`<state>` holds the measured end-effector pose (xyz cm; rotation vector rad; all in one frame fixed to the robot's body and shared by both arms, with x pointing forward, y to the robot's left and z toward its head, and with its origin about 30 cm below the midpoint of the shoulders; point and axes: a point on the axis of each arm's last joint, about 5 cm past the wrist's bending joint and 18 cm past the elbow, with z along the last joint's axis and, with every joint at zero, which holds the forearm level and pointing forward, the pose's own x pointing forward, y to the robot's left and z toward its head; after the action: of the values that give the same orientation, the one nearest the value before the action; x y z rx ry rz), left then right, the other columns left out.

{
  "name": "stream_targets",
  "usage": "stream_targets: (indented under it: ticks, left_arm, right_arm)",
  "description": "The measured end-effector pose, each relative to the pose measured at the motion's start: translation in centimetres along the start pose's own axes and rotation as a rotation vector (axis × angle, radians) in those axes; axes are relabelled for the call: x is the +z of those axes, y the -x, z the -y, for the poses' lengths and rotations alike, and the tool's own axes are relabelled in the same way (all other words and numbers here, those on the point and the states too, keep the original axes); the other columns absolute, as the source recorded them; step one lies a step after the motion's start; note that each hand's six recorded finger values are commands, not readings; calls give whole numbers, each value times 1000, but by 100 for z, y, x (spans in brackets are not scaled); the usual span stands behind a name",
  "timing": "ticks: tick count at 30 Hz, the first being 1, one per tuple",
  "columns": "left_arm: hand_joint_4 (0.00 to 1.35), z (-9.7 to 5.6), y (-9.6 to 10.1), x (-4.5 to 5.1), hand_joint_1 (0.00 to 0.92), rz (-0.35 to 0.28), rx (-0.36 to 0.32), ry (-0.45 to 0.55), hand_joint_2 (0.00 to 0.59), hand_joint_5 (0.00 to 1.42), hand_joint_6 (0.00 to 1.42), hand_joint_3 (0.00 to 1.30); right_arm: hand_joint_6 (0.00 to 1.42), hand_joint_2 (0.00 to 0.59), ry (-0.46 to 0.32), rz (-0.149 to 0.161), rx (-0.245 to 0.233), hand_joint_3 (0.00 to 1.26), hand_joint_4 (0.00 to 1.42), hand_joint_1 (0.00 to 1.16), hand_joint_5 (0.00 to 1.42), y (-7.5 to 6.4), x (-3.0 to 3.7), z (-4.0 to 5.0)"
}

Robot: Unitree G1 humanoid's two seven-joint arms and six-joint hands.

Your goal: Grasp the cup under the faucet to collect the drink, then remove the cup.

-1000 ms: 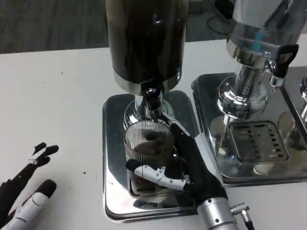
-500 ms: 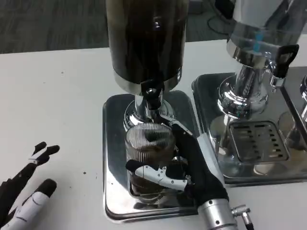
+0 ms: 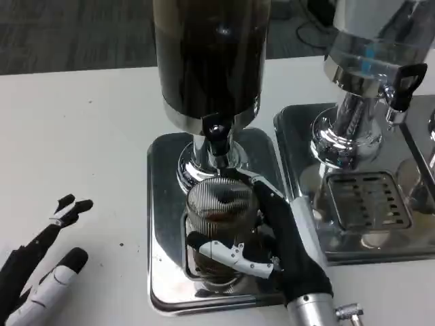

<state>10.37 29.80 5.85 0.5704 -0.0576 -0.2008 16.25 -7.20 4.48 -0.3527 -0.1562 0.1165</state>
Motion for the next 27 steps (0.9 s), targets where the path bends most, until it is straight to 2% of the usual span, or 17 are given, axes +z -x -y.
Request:
stream_targets:
  ticks: [6,23,27]
  left_arm:
    - [0,11,-23,-5,0,1,-18,4,164,86,0,151]
    - [0,22,-109,-5,0,14,-70,1,169,76,0,141]
    - [0,9,-137,3,0,19,-90,-18,177,23,0,38]
  right_arm:
    - [1332,173,17,-4,-30,369,612,943,884,53,-17,45]
    - [1339,166,45,-2,-82,404,636,960,912,157,-29,77]
    - [1339,166,46,15,-97,407,636,960,913,180,-7,113]
